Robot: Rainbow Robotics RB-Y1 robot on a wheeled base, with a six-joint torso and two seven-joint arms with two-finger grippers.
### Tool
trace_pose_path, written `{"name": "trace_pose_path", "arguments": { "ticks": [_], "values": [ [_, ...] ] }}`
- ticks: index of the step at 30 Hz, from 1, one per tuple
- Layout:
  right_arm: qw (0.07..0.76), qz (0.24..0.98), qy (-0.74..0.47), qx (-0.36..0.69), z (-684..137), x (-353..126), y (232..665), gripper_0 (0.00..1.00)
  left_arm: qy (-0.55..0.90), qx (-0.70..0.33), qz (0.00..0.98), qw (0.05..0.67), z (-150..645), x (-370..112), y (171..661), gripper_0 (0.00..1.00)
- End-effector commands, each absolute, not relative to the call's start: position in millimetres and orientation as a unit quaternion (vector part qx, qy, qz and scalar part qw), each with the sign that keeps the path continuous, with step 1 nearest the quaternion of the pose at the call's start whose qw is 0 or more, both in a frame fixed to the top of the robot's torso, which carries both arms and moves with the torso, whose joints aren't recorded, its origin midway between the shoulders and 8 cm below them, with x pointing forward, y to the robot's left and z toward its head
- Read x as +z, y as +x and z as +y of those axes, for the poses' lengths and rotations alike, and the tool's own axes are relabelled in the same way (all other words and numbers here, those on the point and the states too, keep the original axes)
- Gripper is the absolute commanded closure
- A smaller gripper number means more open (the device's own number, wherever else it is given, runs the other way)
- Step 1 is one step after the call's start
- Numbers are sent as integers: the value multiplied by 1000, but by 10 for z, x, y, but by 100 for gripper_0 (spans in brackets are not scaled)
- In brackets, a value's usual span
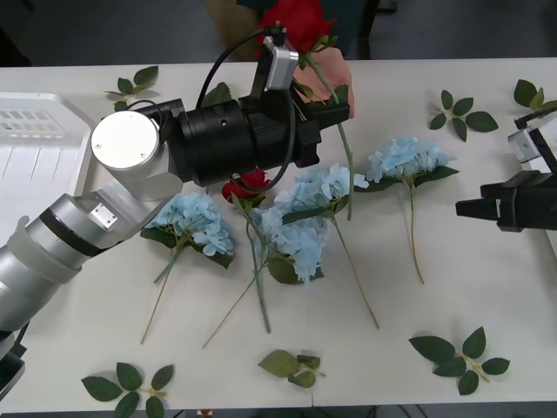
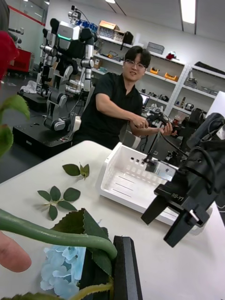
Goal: Place the red flowers into the right box and the blue flowers into the left box. If a person shows an open palm, hand one flower to the person first, then continue sorting.
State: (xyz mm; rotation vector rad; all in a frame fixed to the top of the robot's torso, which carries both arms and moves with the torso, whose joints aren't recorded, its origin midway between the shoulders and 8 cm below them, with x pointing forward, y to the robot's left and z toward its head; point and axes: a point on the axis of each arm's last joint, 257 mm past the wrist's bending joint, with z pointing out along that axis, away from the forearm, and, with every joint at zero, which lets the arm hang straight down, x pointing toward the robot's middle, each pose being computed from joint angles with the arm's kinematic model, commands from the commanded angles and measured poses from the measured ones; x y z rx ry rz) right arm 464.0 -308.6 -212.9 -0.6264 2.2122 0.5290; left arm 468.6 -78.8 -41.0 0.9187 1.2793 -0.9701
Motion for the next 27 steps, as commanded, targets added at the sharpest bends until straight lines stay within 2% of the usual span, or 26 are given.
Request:
{"name": "trace_pose_path", "arguments": {
  "ticks": [1, 9, 16, 27],
  "values": [
    [397, 875, -211, 182, -3015, -2198, 4840, 15, 398, -443, 542, 593, -928, -282, 4527, 100],
    [390, 888, -155, 188, -2428, -2418, 5130, 15, 398, -444, 541, 593, -936, -272, 4523, 100],
    [404, 895, -129, 137, -2172, -2446, 5437, 15, 398, -445, 540, 593, -933, -267, 4521, 100],
    [392, 909, -124, 73, -2258, -2668, 5480, 15, 396, -447, 541, 592, -936, -264, 4520, 100]
  ]
}}
